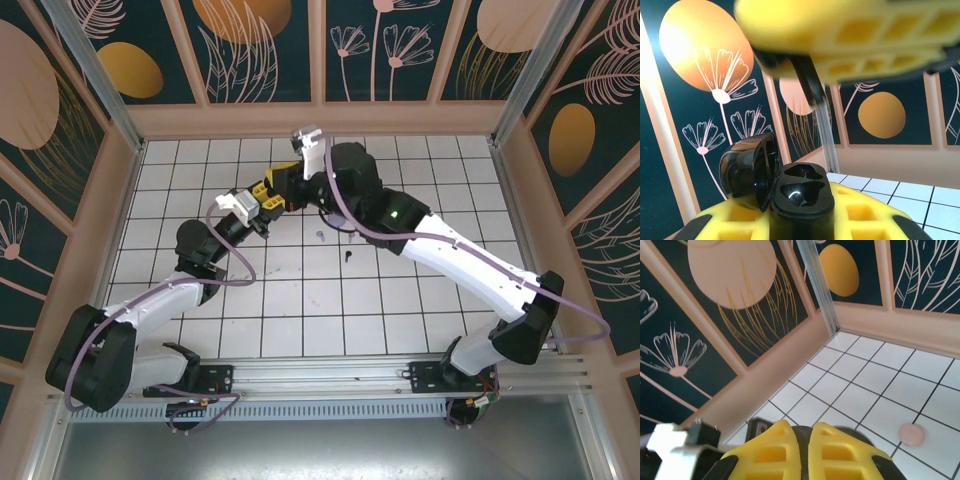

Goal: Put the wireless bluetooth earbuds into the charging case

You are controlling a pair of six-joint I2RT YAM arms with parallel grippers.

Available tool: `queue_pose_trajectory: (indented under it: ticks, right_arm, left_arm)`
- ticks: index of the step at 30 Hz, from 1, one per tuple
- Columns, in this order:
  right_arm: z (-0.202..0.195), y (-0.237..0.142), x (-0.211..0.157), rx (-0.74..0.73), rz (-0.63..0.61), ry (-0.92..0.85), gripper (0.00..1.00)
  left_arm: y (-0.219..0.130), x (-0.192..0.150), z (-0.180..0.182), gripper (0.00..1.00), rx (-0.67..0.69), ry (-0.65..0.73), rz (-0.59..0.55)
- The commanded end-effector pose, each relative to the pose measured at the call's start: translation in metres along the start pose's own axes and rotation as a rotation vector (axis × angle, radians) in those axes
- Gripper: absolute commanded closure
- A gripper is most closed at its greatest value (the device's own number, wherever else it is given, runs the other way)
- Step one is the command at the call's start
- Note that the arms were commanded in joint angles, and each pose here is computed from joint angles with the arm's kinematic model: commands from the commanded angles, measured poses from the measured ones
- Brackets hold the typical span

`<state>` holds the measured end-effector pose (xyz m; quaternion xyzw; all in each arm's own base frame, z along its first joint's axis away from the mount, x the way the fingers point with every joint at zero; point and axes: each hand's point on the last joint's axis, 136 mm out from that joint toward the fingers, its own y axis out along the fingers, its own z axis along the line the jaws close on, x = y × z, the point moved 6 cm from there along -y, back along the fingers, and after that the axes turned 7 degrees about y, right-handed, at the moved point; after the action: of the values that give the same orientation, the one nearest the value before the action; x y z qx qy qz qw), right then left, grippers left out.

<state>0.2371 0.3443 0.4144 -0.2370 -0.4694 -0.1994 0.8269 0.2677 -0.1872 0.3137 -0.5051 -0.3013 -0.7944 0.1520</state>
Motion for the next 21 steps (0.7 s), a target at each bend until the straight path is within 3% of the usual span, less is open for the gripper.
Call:
queue_pose_trajectory:
  ticks: [1,21]
  right_arm:
    - [0.011,-0.015,0.010,0.083,-0.107,-0.055,0.95]
    - [0.003,-0.010,-0.001,0.076,-0.129,-0.049,0.96]
  left_arm:
    - [0.002,0.023,0.001,1.00,-0.022,0.015,-0.064]
    - [0.002,0.031,-0.003,1.00,-0.059,0.003,-0.074]
